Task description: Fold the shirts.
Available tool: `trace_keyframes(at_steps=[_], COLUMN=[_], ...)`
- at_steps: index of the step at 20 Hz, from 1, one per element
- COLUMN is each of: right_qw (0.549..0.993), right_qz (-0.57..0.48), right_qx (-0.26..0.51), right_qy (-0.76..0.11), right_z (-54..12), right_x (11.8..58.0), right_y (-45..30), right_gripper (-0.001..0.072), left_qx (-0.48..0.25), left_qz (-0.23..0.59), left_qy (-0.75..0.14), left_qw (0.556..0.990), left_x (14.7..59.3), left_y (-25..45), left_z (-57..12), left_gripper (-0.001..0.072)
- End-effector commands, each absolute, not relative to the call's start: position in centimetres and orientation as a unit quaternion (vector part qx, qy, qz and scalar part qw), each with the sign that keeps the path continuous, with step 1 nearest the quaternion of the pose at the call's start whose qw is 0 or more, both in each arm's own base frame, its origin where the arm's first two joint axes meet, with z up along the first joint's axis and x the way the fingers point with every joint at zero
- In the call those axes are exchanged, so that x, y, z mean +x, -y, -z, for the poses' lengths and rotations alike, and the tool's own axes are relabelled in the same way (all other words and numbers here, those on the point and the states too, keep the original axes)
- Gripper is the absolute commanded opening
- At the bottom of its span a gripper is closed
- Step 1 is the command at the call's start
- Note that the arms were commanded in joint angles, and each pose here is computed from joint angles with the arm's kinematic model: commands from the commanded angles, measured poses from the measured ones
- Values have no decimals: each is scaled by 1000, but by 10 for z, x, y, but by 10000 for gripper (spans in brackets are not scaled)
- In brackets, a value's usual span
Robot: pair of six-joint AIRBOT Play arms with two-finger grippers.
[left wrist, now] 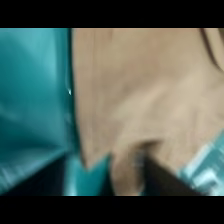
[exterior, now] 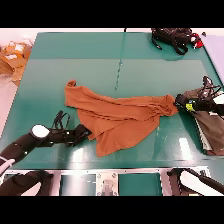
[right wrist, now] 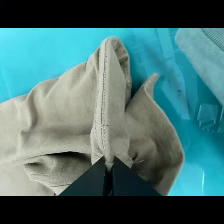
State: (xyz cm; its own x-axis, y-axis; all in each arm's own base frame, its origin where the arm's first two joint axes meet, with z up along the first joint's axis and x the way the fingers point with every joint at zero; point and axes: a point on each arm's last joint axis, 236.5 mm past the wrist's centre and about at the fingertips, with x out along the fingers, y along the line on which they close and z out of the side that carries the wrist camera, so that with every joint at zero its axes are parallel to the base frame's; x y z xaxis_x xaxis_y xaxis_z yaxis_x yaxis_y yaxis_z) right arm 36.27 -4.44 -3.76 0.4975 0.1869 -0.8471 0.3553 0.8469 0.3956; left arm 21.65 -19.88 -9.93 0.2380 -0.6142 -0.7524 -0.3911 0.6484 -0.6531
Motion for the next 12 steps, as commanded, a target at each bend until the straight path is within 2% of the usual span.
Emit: trace_keyframes(at_steps=[1,5,6,9,10,11,12], right_qw=[823,824,824,824,825,826,827], right_qz=[53,53,53,53,54,55,55], right_qx=[272,272,272,272,272,271,271], right_qy=[-495,-494,-494,-494,-492,-491,-490], right_z=[37,37,37,37,37,36,36], right_x=[364,365,365,365,366,366,367], right_y=[45,46,46,46,46,47,47], right_gripper=[14,15,14,14,15,14,14], left_qx=[-421,-419,-415,-414,-414,-413,-404], left_qz=[73,72,75,79,79,80,88], left_qy=[-577,-570,-570,-575,-576,-576,-575], left_qw=[696,703,705,701,700,700,705], left_x=[229,233,233,230,229,229,229], left_y=[203,201,201,203,203,204,204], left_z=[100,100,100,100,100,100,100], left_gripper=[398,390,273,270,246,173,47])
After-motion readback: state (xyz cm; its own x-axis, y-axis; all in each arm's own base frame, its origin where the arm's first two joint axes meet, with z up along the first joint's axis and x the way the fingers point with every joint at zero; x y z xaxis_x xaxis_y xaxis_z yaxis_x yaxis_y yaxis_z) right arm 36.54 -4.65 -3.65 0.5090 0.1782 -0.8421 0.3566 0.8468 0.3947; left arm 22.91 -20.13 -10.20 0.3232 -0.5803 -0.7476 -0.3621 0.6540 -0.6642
